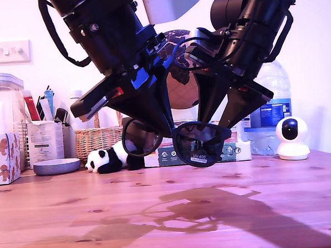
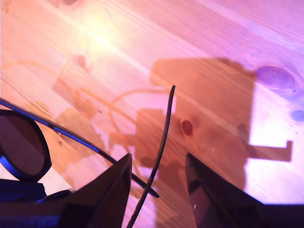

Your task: Pick up the sunglasses and open them, then place them back on the table

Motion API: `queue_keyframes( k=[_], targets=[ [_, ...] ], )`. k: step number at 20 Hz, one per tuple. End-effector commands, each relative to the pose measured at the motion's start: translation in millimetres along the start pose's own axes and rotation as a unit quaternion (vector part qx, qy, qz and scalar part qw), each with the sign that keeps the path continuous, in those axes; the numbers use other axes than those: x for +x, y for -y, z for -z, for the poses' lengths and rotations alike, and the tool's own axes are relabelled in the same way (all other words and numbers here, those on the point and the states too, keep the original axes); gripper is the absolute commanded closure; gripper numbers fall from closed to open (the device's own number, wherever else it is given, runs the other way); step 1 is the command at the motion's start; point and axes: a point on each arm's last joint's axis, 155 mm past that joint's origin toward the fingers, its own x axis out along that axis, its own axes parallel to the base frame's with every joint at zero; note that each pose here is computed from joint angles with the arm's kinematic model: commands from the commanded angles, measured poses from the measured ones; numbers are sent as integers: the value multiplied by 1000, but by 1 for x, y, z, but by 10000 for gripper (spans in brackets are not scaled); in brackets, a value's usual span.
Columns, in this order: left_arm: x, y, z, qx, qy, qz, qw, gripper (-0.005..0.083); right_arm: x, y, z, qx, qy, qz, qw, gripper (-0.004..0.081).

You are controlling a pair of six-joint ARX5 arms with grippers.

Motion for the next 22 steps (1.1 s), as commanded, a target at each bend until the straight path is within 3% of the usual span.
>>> queue_keyframes(
  k=[1,10,16,22],
  targets=[
    [0,4,1,1,-2,0,1000,793,7,1,-1,7,-2,0,1000,446],
    [0,-1,-3,13,2,-11,1000,793,29,7,-2,9,-9,0,1000,446],
    [0,2,-11,25,7,-10,1000,793,29,12,-10,11,7,11,1000,447],
    [0,1,-9,26,2,-12,1000,793,29,22,-1,22,-12,38,999,447]
  ],
)
